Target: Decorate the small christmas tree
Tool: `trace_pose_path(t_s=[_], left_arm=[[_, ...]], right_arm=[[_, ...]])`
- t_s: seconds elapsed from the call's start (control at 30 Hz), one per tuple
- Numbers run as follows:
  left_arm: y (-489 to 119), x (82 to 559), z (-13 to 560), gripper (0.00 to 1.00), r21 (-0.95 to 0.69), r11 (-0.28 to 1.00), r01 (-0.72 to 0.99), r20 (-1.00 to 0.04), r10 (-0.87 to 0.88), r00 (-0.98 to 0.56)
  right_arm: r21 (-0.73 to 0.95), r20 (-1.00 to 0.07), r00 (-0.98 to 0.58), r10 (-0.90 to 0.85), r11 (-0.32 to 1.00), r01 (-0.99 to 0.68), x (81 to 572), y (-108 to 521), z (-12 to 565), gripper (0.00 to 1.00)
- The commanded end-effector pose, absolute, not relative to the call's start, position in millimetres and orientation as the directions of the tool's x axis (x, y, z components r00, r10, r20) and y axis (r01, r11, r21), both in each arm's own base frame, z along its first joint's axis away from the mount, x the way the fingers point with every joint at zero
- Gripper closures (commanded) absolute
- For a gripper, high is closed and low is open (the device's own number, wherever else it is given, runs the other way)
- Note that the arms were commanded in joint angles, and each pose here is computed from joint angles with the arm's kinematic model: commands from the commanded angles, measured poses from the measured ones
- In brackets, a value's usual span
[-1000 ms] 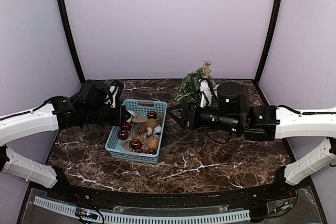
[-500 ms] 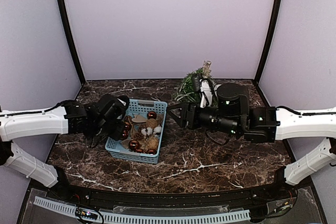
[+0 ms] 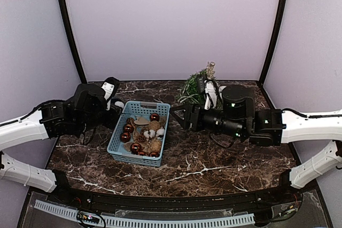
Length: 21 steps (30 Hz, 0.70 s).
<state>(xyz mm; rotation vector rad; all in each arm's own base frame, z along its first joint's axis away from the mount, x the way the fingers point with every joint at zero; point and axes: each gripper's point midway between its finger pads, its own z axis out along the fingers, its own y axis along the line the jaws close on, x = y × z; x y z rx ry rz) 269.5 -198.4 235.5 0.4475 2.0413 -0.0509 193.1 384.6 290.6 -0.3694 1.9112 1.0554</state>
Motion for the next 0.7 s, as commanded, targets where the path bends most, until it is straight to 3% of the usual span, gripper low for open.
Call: trace_pose_path(t_s=[0.0, 0.13, 0.3, 0.43, 0.67], left_arm=[[-226, 249, 268, 1.0, -0.221, 0.897, 0.382, -0.862, 0.004, -0.508], [-257, 229, 282, 1.0, -0.504, 0.754, 0.422, -0.771, -0.172, -0.613], [-287, 206, 291, 1.0, -0.702, 0.558, 0.442, -0.644, -0.235, -0.728], [-297, 196, 294, 1.0, -0.777, 0.46, 0.43, -0.579, -0.255, -0.774], [-299, 190, 302, 1.0, -0.802, 0.407, 0.436, -0.561, -0.263, -0.785]], right_arm=[[0.546, -0.826, -0.53, 0.192, 0.507, -0.667, 177, 391, 315, 0.35], [0.541, -0.836, -0.516, 0.188, 0.446, -0.713, 165, 397, 321, 0.32], [0.563, -0.821, -0.535, 0.2, 0.442, -0.698, 167, 404, 318, 0.33], [0.57, -0.814, -0.552, 0.181, 0.432, -0.699, 167, 417, 314, 0.35], [0.586, -0.799, -0.581, 0.154, 0.416, -0.696, 167, 436, 305, 0.43]])
